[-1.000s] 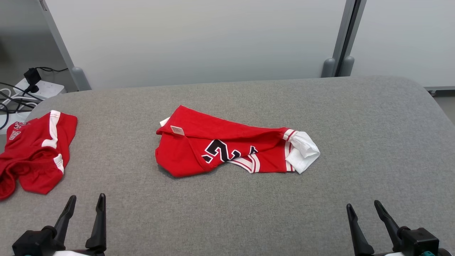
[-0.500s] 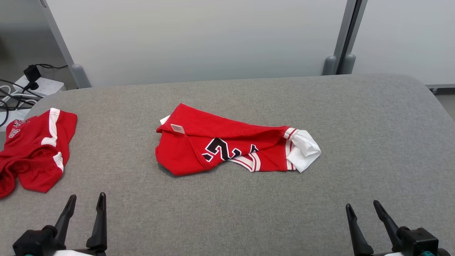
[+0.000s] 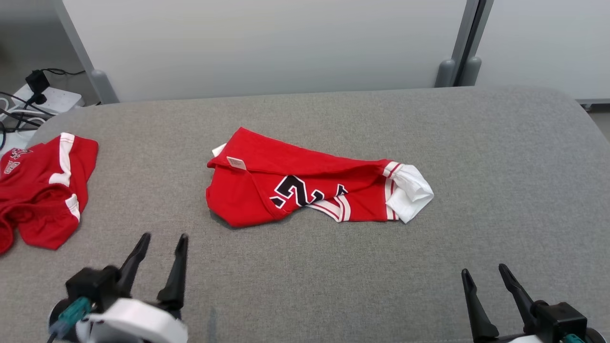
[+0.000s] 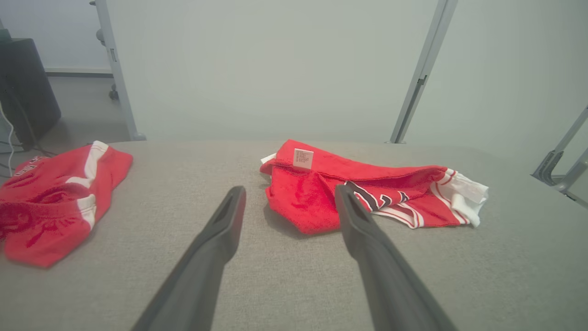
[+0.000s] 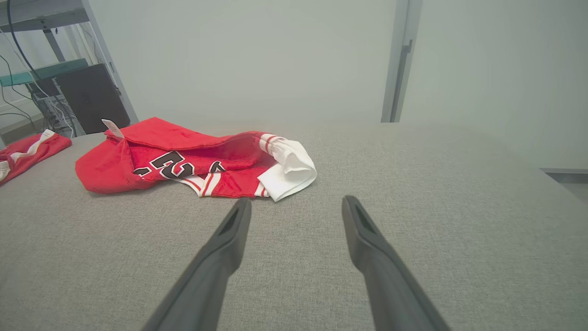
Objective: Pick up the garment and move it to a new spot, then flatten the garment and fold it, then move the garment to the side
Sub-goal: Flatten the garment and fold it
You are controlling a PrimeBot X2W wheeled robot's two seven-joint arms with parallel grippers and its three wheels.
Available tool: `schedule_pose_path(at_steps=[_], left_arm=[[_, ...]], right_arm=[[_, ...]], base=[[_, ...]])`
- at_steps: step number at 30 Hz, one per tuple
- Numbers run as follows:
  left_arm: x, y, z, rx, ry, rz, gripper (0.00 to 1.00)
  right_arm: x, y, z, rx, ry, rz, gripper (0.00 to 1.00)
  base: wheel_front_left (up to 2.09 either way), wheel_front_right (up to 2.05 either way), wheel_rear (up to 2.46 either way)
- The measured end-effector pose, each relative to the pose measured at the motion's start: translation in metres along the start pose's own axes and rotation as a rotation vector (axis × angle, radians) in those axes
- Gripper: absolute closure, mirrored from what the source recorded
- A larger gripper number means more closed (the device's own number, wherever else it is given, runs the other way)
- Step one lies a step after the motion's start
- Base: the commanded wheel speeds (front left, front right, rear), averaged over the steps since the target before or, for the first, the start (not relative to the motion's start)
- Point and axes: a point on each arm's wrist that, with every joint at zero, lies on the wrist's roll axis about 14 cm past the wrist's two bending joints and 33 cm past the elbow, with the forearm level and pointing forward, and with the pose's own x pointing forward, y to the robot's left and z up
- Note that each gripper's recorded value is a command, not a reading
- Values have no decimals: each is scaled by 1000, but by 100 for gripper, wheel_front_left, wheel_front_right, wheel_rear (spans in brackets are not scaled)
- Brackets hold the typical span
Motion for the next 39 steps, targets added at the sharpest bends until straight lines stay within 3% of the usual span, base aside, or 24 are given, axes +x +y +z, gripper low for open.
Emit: schedule_pose_path(at_steps=[6,14,22,28,30,31,39], left_arm=[[60,-41,-6,-63,72,-141,0],[128,-59,-65,-68,358,-213,0],[169,-75,-109,-46,544,-242,0],[186,-68,-124,10,591,-193,2],[190,-66,-124,22,587,-179,80],[191,-66,-124,25,585,-176,100],[191,-57,-116,54,517,-152,100]], right_arm=[[17,4,-2,-9,12,19,0],[38,-9,-5,-17,6,-13,0],[37,-32,-22,-8,44,-84,0],[37,-40,-25,-3,45,-109,0],[37,-41,-26,-3,48,-111,0],[37,-41,-26,-2,49,-111,0],[44,-39,-26,5,38,-100,0]], base=[[0,0,0],[0,0,0],[0,0,0],[0,0,0],[0,0,0],[0,0,0],[0,0,0]])
